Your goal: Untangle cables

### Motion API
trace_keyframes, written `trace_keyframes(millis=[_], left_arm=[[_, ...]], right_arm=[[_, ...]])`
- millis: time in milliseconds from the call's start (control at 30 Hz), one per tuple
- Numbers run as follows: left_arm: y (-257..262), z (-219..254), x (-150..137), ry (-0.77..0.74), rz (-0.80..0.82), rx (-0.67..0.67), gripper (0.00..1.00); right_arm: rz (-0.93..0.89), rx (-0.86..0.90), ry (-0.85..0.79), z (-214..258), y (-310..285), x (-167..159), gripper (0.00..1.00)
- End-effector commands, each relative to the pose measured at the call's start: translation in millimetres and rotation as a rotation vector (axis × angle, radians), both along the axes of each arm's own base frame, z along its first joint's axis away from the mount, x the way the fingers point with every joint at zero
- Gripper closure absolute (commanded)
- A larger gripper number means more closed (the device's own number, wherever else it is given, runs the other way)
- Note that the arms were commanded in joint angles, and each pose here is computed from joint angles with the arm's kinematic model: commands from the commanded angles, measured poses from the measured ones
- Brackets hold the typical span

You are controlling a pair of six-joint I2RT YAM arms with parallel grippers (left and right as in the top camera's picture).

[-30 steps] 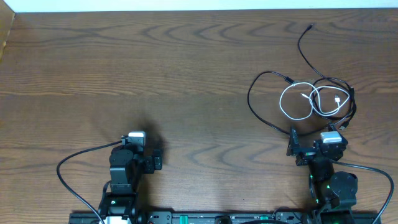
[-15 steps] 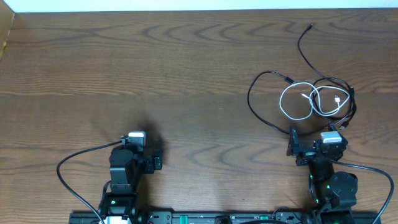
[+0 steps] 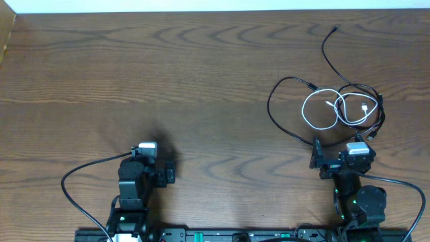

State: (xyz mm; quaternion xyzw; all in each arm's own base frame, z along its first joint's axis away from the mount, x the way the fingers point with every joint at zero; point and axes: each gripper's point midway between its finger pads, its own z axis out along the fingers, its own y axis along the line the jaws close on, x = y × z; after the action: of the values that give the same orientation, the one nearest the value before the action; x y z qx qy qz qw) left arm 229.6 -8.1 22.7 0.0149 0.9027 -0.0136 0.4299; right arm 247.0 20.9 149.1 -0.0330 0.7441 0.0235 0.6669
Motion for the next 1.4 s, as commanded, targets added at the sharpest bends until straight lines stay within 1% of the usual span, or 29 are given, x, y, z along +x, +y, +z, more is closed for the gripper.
trace_keyframes(millis=[0, 233, 267, 333, 400, 567, 633, 733, 867, 967, 1200, 1367], left_arm=[[-2.2, -12.4, -9.4, 0.053, -0.005, -0.014, 0.02], [-2.2, -12.4, -9.3, 0.052, -0.005, -0.014, 0.02], [-0.1, -13.5, -10.2, 0.058, 0.003, -0.005, 0.02], [18.7, -9.6, -8.8, 0.039, 0.077, 0.072, 0.02], [27.7, 6.0, -2.3, -0.035, 0.121, 0.077, 0.02], [50.4, 60.7, 9.5, -0.285, 0.223, 0.079, 0.02], [57.0, 77.9, 10.0, -0.362, 0.250, 0.079, 0.02], [60.7, 92.2, 9.6, -0.427, 0.277, 0.063, 0.02], [58.9, 104.2, 9.5, -0.482, 0.271, 0.060, 0.02], [50.5, 114.8, 10.3, -0.530, 0.237, 0.052, 0.02], [24.4, 114.7, 13.7, -0.530, 0.120, 0.002, 0.02], [24.2, 114.0, 13.8, -0.527, 0.119, 0.002, 0.02]], right_arm=[[0.004, 0.003, 0.009, -2.4, 0.5, 0.0, 0.01], [0.004, 0.002, 0.010, -2.6, 0.5, 0.0, 0.01], [0.004, 0.002, 0.010, -2.6, 0.6, 0.0, 0.01], [0.004, 0.002, 0.011, -2.7, 0.6, 0.0, 0.01], [0.004, 0.002, 0.011, -2.7, 0.6, 0.0, 0.01], [0.004, 0.002, 0.011, -2.7, 0.6, 0.0, 0.01], [0.004, 0.002, 0.011, -2.7, 0.6, 0.0, 0.01], [0.004, 0.002, 0.011, -2.7, 0.6, 0.0, 0.01], [0.004, 0.002, 0.011, -2.7, 0.6, 0.0, 0.01], [0.004, 0.002, 0.011, -2.7, 0.6, 0.0, 0.01], [0.004, 0.002, 0.011, -2.7, 0.6, 0.0, 0.01], [0.004, 0.002, 0.011, -2.7, 0.6, 0.0, 0.01]])
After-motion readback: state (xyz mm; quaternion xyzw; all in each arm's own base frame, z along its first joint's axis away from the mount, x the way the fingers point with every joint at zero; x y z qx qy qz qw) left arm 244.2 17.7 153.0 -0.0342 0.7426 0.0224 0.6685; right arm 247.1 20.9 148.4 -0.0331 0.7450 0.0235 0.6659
